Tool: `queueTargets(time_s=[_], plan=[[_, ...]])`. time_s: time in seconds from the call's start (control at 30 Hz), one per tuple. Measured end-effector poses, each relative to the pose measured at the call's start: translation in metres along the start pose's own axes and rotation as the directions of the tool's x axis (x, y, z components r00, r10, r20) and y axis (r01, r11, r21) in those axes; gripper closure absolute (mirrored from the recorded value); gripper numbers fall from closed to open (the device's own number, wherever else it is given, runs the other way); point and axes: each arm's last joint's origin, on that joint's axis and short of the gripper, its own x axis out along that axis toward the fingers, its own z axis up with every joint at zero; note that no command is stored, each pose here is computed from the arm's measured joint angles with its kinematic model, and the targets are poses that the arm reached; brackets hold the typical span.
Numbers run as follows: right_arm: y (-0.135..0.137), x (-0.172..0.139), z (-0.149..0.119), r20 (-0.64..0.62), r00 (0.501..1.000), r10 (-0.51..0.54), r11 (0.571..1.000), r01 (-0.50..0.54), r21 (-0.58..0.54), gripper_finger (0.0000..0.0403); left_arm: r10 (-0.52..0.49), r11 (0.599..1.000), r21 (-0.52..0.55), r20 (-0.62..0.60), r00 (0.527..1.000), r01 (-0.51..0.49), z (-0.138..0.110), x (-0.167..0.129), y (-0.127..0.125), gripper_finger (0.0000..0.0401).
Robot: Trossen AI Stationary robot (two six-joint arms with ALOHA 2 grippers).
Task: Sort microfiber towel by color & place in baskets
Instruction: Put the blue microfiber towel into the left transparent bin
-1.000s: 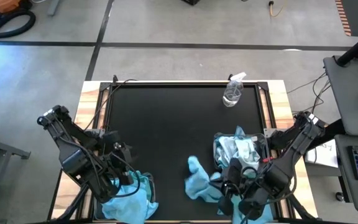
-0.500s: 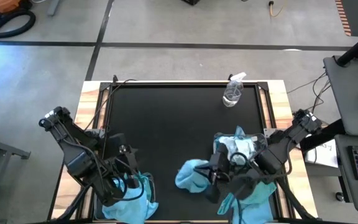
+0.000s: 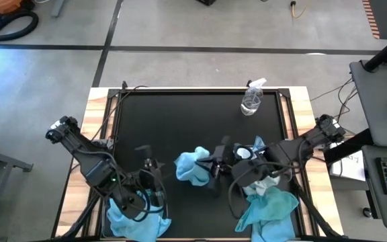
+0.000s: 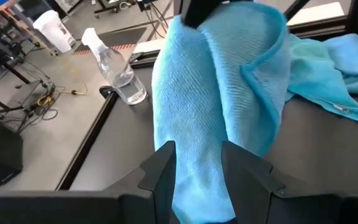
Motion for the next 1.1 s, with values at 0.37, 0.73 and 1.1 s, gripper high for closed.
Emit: queueTargets(time_s=[0.37, 0.73, 1.1], plan=[[-0.002, 0.005, 0.013, 0.085, 0.996, 0.019, 1.000, -0.017, -0.025, 0.0394, -0.064, 0.998, 0.024, 0.050, 0.997, 0.063, 0.016, 0.021, -0.003, 0.0288], [-0.003, 0.006, 0.016, 0.111, 0.994, 0.025, 0.999, -0.020, -0.043, 0.0394, -0.052, 0.998, 0.037, 0.060, 0.997, 0.049, 0.022, 0.032, 0.002, 0.0288], [-0.002, 0.006, 0.016, 0.089, 0.994, 0.069, 0.997, -0.064, -0.053, 0.0394, -0.052, 0.997, 0.053, 0.050, 0.997, 0.050, 0.021, 0.034, 0.003, 0.0382]])
